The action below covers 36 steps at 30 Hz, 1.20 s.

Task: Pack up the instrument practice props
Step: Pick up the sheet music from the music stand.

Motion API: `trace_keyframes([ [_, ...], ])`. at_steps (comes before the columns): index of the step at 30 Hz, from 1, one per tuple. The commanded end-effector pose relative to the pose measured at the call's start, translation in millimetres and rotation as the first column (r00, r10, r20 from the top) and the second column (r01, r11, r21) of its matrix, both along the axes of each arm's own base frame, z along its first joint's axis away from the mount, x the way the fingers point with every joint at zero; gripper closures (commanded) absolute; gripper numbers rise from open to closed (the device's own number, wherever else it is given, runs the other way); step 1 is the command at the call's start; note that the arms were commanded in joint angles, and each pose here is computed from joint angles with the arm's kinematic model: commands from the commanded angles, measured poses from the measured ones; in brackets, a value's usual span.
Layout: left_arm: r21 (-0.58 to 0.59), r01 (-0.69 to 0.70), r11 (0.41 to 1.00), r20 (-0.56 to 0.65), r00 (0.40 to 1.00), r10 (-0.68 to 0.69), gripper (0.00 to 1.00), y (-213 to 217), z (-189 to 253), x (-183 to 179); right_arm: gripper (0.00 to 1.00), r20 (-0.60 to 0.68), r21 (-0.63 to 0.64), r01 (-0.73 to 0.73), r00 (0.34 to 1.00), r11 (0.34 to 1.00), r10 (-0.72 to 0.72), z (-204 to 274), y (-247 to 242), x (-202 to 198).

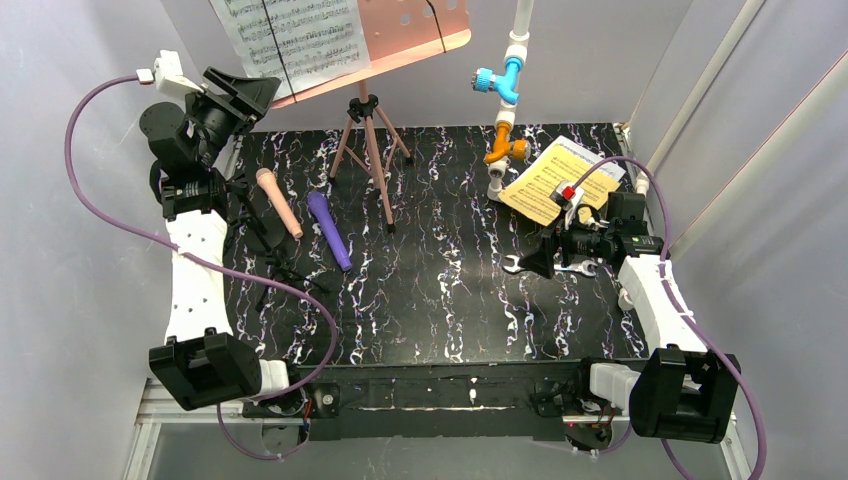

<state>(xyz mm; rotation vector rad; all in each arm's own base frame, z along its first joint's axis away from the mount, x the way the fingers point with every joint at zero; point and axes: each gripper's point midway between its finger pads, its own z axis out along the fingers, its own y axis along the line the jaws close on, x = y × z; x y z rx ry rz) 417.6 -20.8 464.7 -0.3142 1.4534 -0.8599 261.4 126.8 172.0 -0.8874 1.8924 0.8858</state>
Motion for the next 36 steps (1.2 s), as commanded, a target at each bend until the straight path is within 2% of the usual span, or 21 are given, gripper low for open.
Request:
trace_keyframes([
  [1,-0.011,0.011,1.000,0.078,0.997,-0.010,0.37,0,15,-3,0.02,0.023,0.003,-0.010,1.000,1.000,0.010,2,0,2],
  [4,-0.023,0.030,0.999,0.107,0.994,-0.027,0.38,-1,21,1,0.02,0.023,0.003,-0.010,1.000,1.000,0.010,2,0,2],
  [7,-0.014,0.061,0.998,0.168,0.984,-0.057,0.49,-5,32,2,0.02,0.021,0.001,-0.008,1.000,1.000,0.008,1,-1,2],
  [9,-0.011,0.076,0.997,0.204,0.976,-0.072,0.53,-7,40,1,0.02,0.021,0.001,-0.008,1.000,1.000,0.008,1,-1,2],
  [12,-0.004,0.088,0.996,0.246,0.966,-0.084,0.51,-8,48,-1,0.02,0.022,0.000,-0.007,1.000,1.000,0.007,1,-1,3],
  [15,0.006,0.092,0.996,0.261,0.961,-0.091,0.44,-9,50,1,0.02,0.017,0.000,-0.007,1.000,1.000,0.007,0,-1,3],
  [19,0.020,0.084,0.996,0.273,0.958,-0.086,0.46,-7,51,4,0.02,0.017,0.000,-0.007,1.000,1.000,0.007,0,-1,3],
  [23,0.040,0.082,0.996,0.296,0.951,-0.090,0.65,-7,57,5,0.02,0.016,-0.001,-0.006,1.000,1.000,0.006,0,-1,3],
  [26,0.066,0.090,0.994,0.313,0.944,-0.106,0.95,-10,61,2,0.02,0.016,-0.001,-0.006,1.000,1.000,0.006,-1,-1,3],
  [27,0.074,0.087,0.993,0.319,0.942,-0.106,1.00,-10,62,0,0.02,0.015,-0.002,-0.005,1.000,1.000,0.005,-1,-1,3],
  [28,0.082,0.077,0.994,0.330,0.939,-0.100,1.00,-10,65,-4,0.02,0.014,-0.002,-0.005,1.000,1.000,0.005,-1,-1,3],
  [32,0.073,-0.078,0.994,0.374,0.926,0.045,1.00,7,67,-22,0.02,0.015,-0.004,-0.004,1.000,1.000,0.004,-1,-1,3],
  [36,0.001,-0.320,0.947,0.413,0.863,0.291,1.00,42,71,-49,0.02,0.015,-0.002,-0.006,1.000,1.000,0.006,-1,-1,3],
])
